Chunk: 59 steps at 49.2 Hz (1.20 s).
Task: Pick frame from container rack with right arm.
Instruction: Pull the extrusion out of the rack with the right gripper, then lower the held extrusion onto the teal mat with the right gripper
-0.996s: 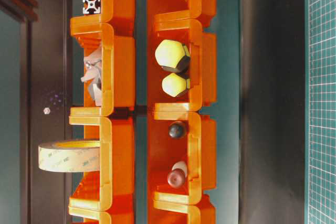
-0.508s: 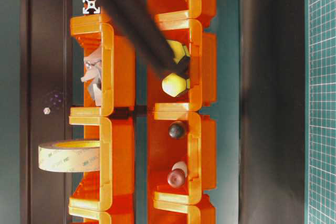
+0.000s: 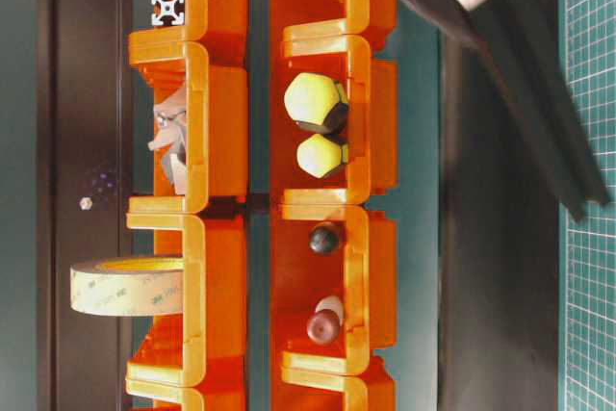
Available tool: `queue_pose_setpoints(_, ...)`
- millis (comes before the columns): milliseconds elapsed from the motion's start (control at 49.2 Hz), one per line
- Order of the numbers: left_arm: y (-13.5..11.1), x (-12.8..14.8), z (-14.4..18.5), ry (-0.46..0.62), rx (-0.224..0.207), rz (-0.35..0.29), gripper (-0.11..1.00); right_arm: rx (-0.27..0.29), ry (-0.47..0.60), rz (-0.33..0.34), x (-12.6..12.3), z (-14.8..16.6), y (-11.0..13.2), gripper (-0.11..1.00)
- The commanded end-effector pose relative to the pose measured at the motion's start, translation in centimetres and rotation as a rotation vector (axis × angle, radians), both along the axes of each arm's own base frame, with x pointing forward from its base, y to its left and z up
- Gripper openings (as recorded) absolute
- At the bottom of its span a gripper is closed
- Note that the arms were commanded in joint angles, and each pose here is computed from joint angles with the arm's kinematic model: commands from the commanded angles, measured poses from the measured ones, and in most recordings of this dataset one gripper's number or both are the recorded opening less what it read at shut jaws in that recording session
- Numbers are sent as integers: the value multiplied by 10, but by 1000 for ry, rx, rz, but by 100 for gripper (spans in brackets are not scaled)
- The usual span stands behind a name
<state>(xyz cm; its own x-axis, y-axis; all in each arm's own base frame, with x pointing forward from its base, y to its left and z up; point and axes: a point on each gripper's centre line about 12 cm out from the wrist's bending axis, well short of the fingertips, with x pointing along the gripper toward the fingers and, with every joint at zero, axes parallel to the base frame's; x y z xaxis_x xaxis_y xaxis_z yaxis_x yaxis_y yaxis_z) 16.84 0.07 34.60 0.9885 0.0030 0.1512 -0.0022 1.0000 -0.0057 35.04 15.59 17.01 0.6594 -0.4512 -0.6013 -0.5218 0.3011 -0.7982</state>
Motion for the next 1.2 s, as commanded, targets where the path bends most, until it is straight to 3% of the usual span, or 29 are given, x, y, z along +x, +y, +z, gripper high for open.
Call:
queue_pose_setpoints(0, 0, 2, 9, -20, 0, -2, 0, 45, -23, 16, 9, 6, -6, 26)
queue_pose_setpoints(224, 0, 4, 6, -6, 0, -2, 0, 51, 5, -3, 23, -9, -23, 26)
queue_pose_setpoints(569, 0, 4, 3, 2, 0, 3, 0, 81, 11, -3, 40, -20, -24, 26)
queue_pose_setpoints(914, 0, 4, 3, 2, -1, -1, 0, 109, 22, -24, 37, -24, -23, 26)
queue_pose_setpoints(1179, 0, 3, 4, -3, -3, -2, 0, 175, 47, -41, 34, -29, -19, 26)
